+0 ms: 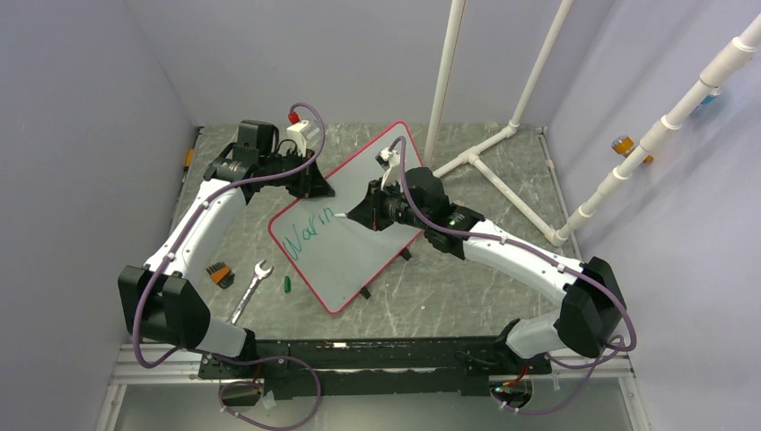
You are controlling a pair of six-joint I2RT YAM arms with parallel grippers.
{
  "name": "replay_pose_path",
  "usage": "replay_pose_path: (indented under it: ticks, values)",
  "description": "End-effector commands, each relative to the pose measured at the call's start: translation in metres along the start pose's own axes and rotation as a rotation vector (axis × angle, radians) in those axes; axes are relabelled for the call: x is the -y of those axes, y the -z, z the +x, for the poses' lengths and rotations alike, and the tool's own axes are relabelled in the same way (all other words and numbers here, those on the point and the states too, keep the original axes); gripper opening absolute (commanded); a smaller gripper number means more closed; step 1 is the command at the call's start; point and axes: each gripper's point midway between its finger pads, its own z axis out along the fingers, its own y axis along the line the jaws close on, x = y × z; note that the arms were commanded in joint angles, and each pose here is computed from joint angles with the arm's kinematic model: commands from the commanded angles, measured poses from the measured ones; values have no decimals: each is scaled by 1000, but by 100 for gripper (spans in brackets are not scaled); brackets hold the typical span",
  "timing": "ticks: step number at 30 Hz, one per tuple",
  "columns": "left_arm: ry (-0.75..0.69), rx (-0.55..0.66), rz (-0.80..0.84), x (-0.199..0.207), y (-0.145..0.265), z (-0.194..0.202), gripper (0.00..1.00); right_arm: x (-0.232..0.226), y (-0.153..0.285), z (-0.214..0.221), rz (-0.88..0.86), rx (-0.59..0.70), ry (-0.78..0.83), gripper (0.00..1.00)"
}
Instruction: Write a sentence on the whiteboard
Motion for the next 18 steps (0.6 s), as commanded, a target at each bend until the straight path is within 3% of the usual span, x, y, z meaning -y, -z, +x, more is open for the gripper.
replay_pose_path:
  ticks: [1,18]
  values:
    - [-129,-8,-45,-9,-7,4,0,14,1,-1,56,23,0,0]
    - [-138,3,-45,-5,-5,3,0,2,24,-18,42,58,46,0]
